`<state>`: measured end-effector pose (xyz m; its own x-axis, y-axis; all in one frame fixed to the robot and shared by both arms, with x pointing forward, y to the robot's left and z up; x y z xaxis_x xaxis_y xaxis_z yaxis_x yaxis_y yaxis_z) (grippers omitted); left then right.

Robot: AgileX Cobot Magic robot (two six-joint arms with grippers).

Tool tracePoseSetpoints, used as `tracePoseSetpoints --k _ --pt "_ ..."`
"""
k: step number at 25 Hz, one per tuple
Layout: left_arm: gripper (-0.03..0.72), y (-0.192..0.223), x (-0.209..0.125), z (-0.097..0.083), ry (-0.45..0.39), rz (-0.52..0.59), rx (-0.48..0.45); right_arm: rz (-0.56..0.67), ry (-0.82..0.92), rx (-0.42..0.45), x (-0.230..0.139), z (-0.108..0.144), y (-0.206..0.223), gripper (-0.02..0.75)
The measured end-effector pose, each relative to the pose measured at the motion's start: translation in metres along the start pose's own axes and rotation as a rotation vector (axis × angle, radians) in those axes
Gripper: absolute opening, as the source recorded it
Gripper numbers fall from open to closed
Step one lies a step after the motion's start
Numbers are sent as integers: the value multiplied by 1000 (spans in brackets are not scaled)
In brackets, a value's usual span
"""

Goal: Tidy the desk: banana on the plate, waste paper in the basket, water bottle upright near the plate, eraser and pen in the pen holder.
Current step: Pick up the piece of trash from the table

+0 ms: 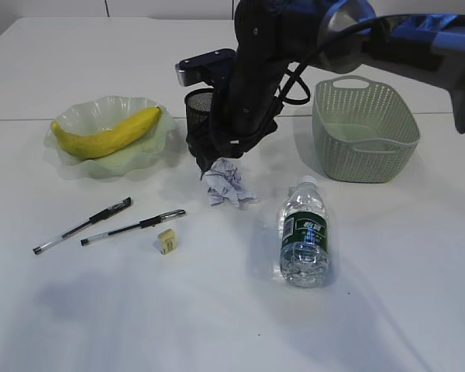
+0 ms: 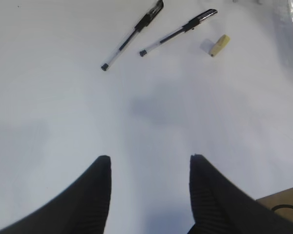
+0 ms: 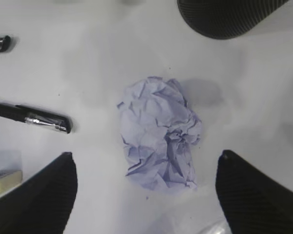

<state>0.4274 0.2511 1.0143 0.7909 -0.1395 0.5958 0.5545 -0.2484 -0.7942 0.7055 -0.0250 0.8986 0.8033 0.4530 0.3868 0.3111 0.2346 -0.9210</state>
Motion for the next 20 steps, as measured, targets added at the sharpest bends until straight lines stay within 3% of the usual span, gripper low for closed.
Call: tracePoseSetpoints --k 20 --pt "370 0 1 0 0 -4 1 1 37 -23 3 -7 53 662"
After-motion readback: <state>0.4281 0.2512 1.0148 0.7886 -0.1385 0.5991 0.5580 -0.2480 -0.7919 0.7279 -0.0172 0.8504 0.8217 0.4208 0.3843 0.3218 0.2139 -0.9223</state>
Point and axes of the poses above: a point on each arm's last joint axis where the gripper is mounted, y pointing out along that axis toward the gripper, z along the wrist's bending axis when the last joint is at zero, x = y × z, the point moved 9 cm from there along y, pointing out along that axis toward the gripper, and after that the axes turned 6 degrees about y, right-handed, at the moved point
